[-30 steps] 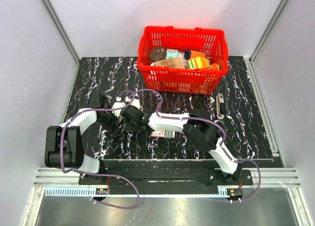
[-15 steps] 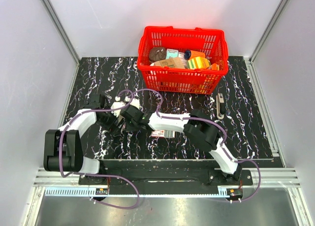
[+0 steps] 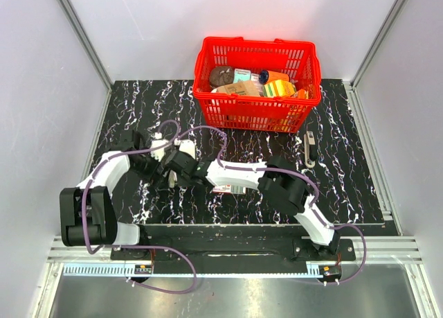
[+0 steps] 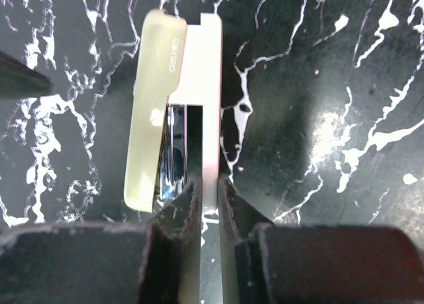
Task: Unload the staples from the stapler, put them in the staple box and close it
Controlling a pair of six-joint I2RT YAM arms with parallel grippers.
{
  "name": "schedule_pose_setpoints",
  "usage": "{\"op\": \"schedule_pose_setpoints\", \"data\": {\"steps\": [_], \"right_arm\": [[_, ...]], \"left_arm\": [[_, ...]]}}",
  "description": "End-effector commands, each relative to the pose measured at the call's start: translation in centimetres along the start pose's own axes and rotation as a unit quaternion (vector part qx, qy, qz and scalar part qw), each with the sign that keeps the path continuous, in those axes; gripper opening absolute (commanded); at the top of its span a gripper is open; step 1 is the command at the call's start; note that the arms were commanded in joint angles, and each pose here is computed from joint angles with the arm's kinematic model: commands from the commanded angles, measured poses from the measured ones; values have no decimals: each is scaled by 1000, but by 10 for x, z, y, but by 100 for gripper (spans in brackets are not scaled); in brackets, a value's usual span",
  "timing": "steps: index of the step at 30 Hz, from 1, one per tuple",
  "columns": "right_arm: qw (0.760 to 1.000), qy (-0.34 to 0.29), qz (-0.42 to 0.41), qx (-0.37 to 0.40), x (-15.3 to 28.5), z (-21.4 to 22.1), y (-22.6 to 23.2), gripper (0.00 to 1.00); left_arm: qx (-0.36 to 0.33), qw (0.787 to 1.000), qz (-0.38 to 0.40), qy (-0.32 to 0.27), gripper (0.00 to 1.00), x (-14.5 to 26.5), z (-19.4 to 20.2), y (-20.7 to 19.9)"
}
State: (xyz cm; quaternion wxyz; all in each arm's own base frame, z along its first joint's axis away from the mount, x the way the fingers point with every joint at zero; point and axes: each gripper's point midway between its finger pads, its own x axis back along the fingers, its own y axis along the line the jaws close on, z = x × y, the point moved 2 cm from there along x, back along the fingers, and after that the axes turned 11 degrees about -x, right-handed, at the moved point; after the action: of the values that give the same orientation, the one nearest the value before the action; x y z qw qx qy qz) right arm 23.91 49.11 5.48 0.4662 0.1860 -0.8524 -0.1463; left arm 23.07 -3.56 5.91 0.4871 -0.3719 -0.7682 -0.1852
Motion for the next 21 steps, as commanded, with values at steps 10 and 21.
{"op": "schedule_pose_setpoints", "data": {"steps": [10, 21], "right_arm": [[999, -27, 18, 6, 5, -5, 4, 9], [999, -41, 6, -5, 8, -16, 16, 7]], "left_arm": [[58, 989, 60, -124, 99, 19, -52, 6], [51, 995, -47, -69, 96, -11, -43, 33]]}}
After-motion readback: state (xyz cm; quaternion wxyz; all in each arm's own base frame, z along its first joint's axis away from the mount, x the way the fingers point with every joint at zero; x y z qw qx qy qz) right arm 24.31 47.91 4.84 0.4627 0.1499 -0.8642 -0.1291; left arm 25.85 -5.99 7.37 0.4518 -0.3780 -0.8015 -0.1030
